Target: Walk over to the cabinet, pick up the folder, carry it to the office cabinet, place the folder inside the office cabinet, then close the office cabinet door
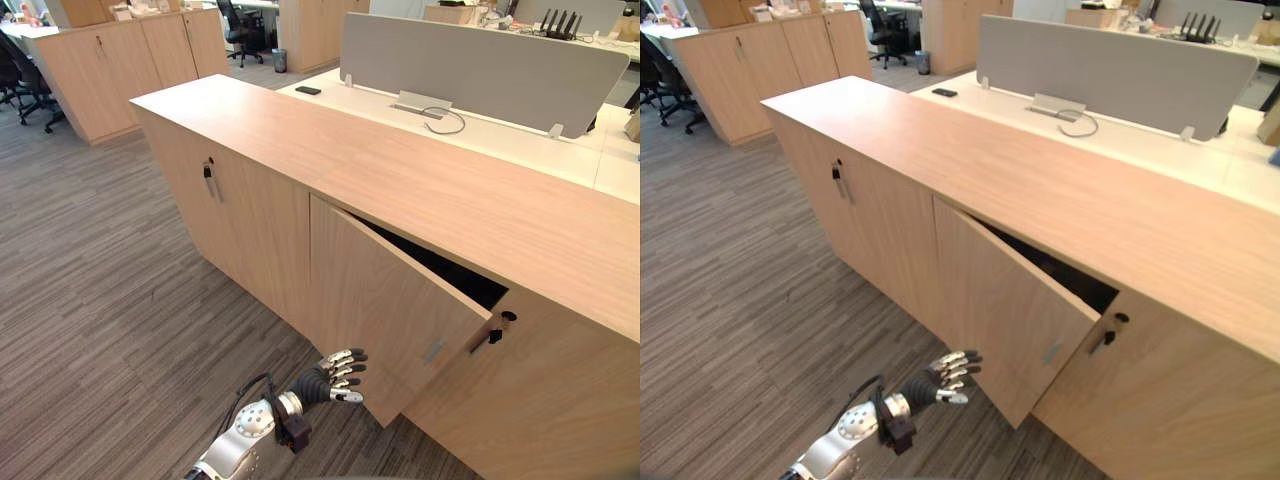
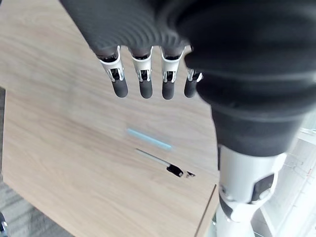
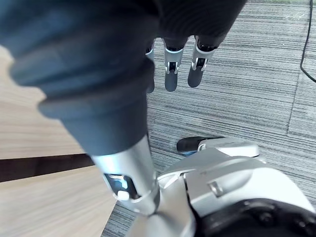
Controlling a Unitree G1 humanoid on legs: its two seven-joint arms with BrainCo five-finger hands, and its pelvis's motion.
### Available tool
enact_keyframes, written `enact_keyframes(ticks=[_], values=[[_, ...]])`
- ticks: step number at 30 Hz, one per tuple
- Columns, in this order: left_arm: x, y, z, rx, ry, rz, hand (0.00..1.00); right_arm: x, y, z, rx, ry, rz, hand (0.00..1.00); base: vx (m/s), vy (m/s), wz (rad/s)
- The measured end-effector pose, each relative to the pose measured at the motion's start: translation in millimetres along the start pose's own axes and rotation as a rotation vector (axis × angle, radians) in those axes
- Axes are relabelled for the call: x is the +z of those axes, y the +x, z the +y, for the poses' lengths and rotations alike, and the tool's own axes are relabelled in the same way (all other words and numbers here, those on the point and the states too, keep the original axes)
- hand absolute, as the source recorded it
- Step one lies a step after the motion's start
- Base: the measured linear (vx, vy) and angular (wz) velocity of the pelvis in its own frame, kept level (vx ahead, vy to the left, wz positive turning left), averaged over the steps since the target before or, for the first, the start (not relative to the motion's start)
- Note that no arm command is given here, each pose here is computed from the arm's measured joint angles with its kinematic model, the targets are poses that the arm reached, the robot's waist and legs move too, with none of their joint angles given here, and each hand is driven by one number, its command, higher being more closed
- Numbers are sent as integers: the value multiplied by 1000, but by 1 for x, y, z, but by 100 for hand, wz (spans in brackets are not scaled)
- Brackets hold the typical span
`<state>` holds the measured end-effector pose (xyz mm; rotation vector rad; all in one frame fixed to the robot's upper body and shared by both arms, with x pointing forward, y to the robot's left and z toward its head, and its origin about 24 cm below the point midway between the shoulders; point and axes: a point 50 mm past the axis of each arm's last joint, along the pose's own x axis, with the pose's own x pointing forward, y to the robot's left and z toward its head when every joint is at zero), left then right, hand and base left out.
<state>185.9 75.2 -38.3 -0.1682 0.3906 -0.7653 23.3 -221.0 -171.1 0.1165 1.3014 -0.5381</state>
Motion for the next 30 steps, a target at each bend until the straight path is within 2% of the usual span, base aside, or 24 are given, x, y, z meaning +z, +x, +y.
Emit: enact_keyframes(ticks=[3,5,10,12,14,20,26,30], values=[[-15,-4,16,101,49,64,0,-1,0,0,-1,1,1,0,6,-26,-6],[-42,-16,34,187,98,198,0,-1,0,0,1,1,2,0,-4,-47,-9],[-113,-79,73,508,-25,553,0,0,0,5,9,18,6,0,-30,-131,-23],[-131,-104,74,603,-46,656,0,1,0,0,-2,21,13,0,17,-155,-53],[-136,-112,74,674,-102,665,0,7,2,-1,-5,18,2,0,7,-41,-59],[-144,-113,68,798,-190,641,0,32,6,-11,-31,57,-42,0,17,167,-78],[-169,-144,49,982,-385,693,0,10,2,-2,-22,85,-8,0,152,94,-33],[-176,-153,44,1038,-439,709,0,7,1,-1,-9,85,0,0,146,-2,-16]])
